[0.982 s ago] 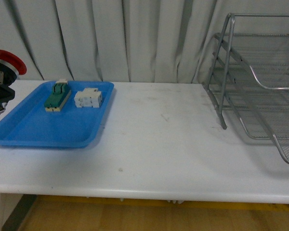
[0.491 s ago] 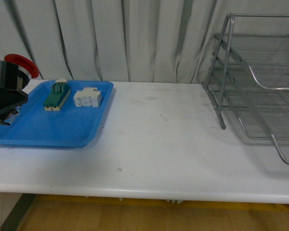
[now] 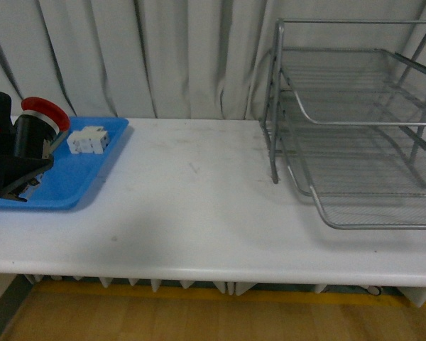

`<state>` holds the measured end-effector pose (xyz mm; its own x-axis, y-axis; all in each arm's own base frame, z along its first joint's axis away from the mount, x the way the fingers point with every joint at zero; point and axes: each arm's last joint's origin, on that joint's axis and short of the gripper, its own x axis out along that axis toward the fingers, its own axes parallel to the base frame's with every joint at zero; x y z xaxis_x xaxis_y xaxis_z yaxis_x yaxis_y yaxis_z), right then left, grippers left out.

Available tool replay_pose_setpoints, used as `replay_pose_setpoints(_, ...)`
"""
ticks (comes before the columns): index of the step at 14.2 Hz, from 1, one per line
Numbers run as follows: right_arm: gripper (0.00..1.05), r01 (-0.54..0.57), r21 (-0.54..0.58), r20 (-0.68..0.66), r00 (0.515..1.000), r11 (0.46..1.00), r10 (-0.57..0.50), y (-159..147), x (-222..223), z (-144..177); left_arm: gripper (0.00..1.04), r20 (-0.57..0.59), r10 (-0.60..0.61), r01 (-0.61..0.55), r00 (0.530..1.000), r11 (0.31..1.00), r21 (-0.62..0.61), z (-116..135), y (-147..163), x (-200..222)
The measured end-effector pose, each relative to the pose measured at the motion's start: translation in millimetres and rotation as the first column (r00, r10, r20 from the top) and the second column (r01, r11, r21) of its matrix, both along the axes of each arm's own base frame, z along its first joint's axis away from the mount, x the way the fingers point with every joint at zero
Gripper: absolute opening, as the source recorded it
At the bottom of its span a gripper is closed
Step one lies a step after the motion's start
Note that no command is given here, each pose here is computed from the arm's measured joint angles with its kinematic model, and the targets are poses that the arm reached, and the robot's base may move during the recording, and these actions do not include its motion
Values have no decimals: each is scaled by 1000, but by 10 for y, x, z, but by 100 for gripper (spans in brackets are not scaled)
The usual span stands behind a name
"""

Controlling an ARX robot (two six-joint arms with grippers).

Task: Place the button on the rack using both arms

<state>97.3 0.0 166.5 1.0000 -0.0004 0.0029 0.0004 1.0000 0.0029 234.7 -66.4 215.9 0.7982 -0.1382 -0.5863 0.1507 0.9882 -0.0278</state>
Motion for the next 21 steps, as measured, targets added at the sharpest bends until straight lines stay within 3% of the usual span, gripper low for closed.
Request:
replay_pose_setpoints(8,98,4,0,1,1000,1000,-4,-1,0,1,36,-14,-46,46,999,999,1,-55,-151,73)
replay_pose_setpoints(11,98,3,0,1,1000,1000,-3,-1,0,1,36,37,-123,124,992,992,-12,135,-490,341)
replay_pose_setpoints(16,98,3,0,1,1000,1000,-3,-1,0,1,36,2,-309,309,951,951,8,222,-1406,979)
replay_pose_setpoints(18,98,3,0,1,1000,1000,-3,-1,0,1,36,-68,-404,407,912,912,47,63,-1894,1192)
replay_pose_setpoints(21,98,3,0,1,1000,1000,-3,-1,0,1,36,-124,-414,424,902,903,74,-105,-2028,1310)
